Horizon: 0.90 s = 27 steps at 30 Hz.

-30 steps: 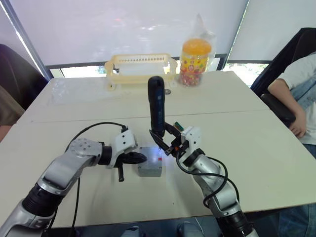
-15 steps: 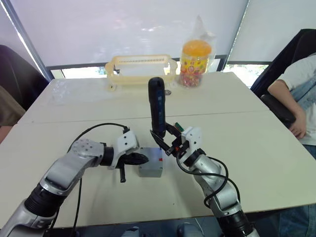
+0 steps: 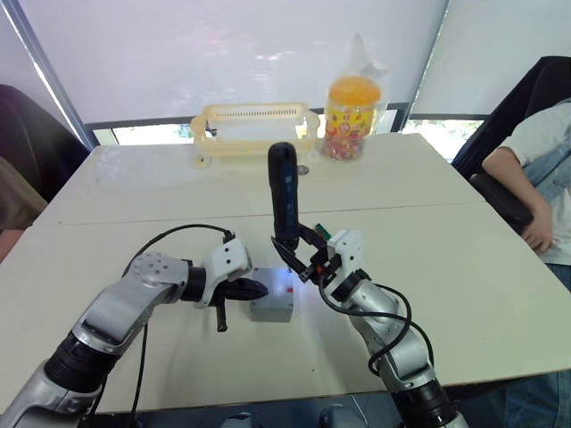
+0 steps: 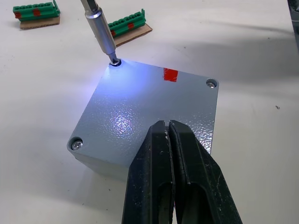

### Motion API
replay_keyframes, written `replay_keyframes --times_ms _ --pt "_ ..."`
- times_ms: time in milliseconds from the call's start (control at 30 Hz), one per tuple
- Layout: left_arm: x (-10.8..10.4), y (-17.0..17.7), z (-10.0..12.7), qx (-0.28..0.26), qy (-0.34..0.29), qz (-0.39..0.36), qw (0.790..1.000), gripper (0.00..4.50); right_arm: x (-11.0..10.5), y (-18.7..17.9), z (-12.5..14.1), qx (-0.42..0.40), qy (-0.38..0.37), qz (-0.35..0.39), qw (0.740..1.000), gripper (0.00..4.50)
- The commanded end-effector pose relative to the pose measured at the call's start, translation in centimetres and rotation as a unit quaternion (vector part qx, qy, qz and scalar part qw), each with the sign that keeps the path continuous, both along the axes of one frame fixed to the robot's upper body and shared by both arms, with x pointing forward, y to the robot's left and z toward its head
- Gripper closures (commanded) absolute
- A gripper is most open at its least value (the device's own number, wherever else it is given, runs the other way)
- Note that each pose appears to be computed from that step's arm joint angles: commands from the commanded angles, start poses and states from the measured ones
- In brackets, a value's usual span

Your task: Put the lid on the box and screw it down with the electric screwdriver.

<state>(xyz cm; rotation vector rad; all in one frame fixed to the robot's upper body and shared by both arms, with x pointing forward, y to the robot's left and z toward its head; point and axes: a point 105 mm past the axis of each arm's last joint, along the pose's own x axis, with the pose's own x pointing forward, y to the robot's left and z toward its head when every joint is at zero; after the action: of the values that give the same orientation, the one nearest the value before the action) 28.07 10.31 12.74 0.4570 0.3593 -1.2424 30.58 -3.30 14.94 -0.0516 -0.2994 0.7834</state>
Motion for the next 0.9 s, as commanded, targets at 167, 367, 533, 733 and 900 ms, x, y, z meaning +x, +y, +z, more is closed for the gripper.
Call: replay_keyframes --times_ms 167,367,533,733,900 --pt "-0.2 0.1 -0.4 0.008 0.003 0.002 1.0 4.44 0.0 -0.4 -6.8 -0.027 0.143 -0.01 0.989 2.72" --pt "-0.3 0.1 -0.4 0.008 0.004 0.001 1.0 4.44 -0.3 -0.1 -7.2 -0.023 0.153 -0.005 0.988 2.72" --pt "-0.3 0.1 -0.4 0.009 0.004 0.001 1.0 4.44 -0.4 0.0 -7.4 -0.038 0.146 -0.003 0.989 2.72" --pt "-0.4 0.2 -0.4 0.009 0.005 0.002 1.0 4.44 -0.6 0.1 -7.8 -0.047 0.145 0.0 0.988 2.72" --pt "-0.4 0.2 -0.4 0.01 0.006 0.003 1.0 4.44 -0.8 0.1 -8.4 -0.053 0.15 0.003 0.987 2.72"
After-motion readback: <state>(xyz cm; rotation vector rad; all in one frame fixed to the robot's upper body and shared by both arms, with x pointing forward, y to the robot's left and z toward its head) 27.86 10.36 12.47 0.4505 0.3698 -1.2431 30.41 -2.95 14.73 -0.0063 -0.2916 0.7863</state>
